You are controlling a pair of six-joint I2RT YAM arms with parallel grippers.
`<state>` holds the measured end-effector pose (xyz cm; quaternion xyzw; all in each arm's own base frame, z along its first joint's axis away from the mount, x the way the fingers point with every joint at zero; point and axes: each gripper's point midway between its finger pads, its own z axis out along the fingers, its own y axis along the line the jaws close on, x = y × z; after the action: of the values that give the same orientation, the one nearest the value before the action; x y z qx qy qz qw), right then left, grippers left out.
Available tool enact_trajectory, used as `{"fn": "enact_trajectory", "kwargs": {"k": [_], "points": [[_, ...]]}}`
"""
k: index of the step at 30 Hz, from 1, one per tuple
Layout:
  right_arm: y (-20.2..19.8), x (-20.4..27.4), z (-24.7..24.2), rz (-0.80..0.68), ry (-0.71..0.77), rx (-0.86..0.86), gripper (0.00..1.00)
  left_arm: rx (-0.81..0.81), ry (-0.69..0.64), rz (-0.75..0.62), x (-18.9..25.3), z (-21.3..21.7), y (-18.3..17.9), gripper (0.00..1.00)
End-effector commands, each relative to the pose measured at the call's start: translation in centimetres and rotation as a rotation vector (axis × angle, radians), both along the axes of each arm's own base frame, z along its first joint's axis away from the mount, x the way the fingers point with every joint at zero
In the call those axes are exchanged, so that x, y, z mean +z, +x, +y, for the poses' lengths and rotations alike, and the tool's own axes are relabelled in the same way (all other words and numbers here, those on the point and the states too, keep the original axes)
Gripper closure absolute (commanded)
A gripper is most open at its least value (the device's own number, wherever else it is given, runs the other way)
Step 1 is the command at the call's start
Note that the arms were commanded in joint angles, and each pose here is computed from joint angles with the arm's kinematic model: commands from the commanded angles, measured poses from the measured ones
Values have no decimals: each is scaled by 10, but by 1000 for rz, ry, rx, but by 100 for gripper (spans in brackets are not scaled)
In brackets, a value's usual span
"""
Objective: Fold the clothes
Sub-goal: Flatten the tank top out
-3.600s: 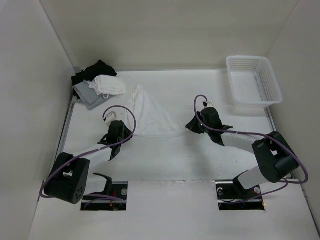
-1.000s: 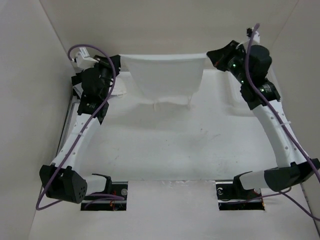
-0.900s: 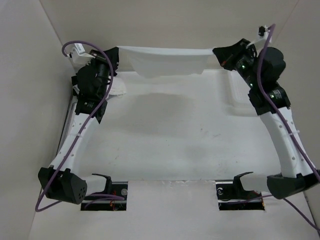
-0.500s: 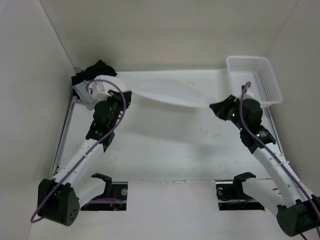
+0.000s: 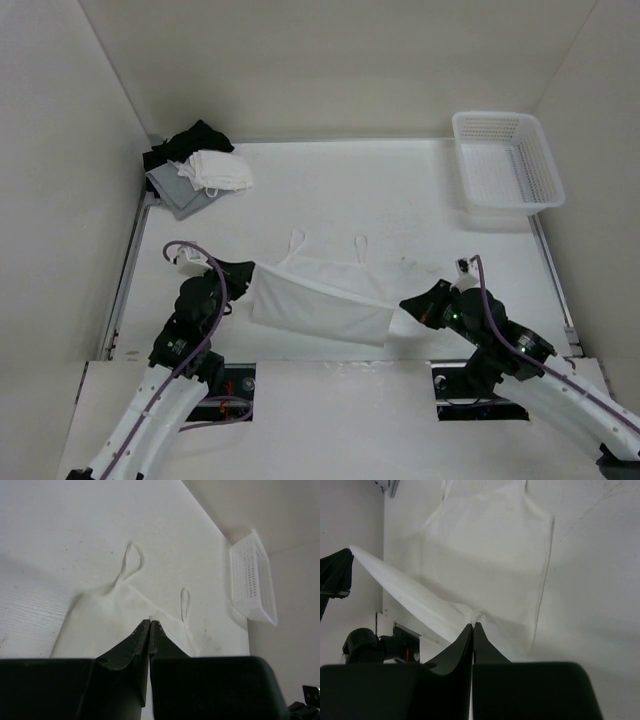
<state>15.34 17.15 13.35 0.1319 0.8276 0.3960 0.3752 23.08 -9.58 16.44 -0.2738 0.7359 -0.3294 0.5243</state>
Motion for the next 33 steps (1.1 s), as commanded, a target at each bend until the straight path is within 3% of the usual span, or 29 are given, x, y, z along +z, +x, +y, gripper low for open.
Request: {"fn": "enact_trajectory", "kwargs": {"k": [1,5,11,16,19,22,26,29,33], "points": [[9,4,-10,20,-64,-109,100,34,28,59,-4,3,8,99],[51,12,3,-37,-175,-122,100,80,40,22,4,0,51,99],[125,23,12,-57,-150,-103,100,138,75,27,9,1,107,99],[166,12,9,-17,-166,-104,99,160,54,129,-26,6,121,99],[172,22,12,-56,-148,-107,100,154,20,83,-13,3,123,99],[193,81,10,-164,-96,-135,100,151,-23,-32,48,-5,153,100],[207,213,10,-378,-56,-149,100,134,-128,-284,188,-20,177,100],[177,292,0,-534,-67,-177,100,124,-125,-456,276,-21,149,100],[111,340,-21,-664,-56,-213,100,117,-107,-574,321,-15,94,100]]}}
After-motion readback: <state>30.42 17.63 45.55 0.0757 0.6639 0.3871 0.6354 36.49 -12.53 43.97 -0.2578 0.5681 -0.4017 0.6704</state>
